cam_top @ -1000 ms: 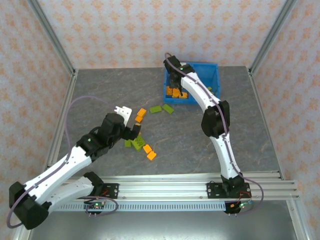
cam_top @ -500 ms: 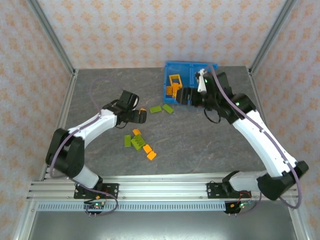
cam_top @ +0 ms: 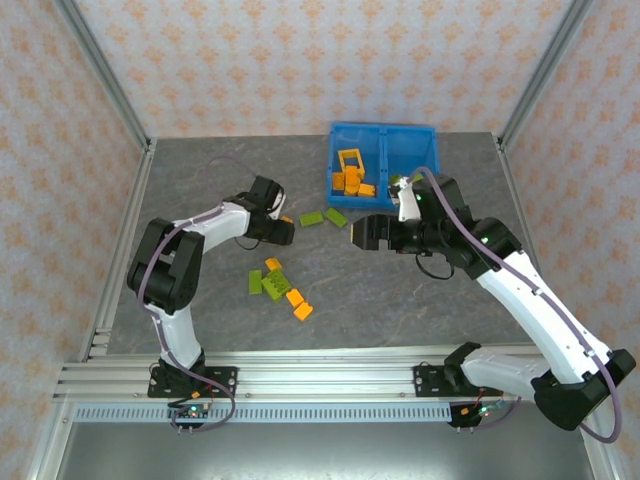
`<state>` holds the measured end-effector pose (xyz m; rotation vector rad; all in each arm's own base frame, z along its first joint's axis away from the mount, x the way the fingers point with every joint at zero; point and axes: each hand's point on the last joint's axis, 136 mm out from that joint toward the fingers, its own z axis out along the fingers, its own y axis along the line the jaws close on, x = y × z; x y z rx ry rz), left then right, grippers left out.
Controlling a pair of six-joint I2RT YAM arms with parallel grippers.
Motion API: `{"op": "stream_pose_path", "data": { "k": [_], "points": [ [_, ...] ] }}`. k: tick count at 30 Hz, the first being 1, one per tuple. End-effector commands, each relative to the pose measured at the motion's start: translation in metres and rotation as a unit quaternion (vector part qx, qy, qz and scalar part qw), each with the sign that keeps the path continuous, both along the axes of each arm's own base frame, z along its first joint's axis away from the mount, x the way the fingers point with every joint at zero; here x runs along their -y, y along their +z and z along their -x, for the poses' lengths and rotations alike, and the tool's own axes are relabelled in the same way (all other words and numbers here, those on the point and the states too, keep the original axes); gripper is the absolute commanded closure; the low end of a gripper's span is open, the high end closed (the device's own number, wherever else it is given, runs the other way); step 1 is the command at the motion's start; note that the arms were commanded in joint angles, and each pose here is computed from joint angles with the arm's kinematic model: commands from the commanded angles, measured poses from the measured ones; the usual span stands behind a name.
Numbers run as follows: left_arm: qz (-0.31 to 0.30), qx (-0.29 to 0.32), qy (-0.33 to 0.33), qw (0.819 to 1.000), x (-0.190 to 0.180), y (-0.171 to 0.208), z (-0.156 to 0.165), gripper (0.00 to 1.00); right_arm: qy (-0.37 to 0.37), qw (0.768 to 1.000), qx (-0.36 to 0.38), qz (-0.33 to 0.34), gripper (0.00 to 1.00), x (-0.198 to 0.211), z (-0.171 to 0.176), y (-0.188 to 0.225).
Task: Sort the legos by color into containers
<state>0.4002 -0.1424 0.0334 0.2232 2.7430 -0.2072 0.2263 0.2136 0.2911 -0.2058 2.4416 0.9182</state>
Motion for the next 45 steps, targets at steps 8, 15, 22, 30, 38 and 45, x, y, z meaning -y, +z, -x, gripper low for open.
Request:
{"op": "stream_pose_path", "data": {
  "k": [8, 15, 22, 30, 38, 45],
  "points": [
    [0.006, -0.023, -0.018, 1.0, 0.005, -0.017, 0.0, 0.44, 0.002, 1.0, -0.017, -0.005, 0.07, -0.007, -0.002, -0.008],
    [0.009, -0.014, -0.002, 1.0, 0.0, -0.002, 0.009, 0.6, -0.044, 0.999, -0.009, 0.002, 0.07, 0.003, -0.013, -0.003],
    [0.07, 0.069, 0.01, 0.995, 0.011, 0.081, 0.012, 0.62, -0.103, 0.995, 0.014, 0.014, 0.06, 0.021, -0.02, 0.005],
    [0.129, 0.212, -0.077, 0.966, 0.104, 0.208, -0.011, 0.61, -0.167, 0.985, 0.051, 0.003, 0.06, 0.044, -0.025, 0.022],
    [0.098, 0.257, -0.074, 0.958, 0.177, 0.2, -0.103, 0.61, -0.209, 0.976, 0.064, -0.014, 0.05, 0.064, -0.014, 0.026],
    [0.09, 0.289, -0.038, 0.952, 0.207, 0.18, -0.173, 0.59, -0.219, 0.973, 0.074, -0.01, 0.05, 0.076, -0.004, 0.028]
  ]
}}
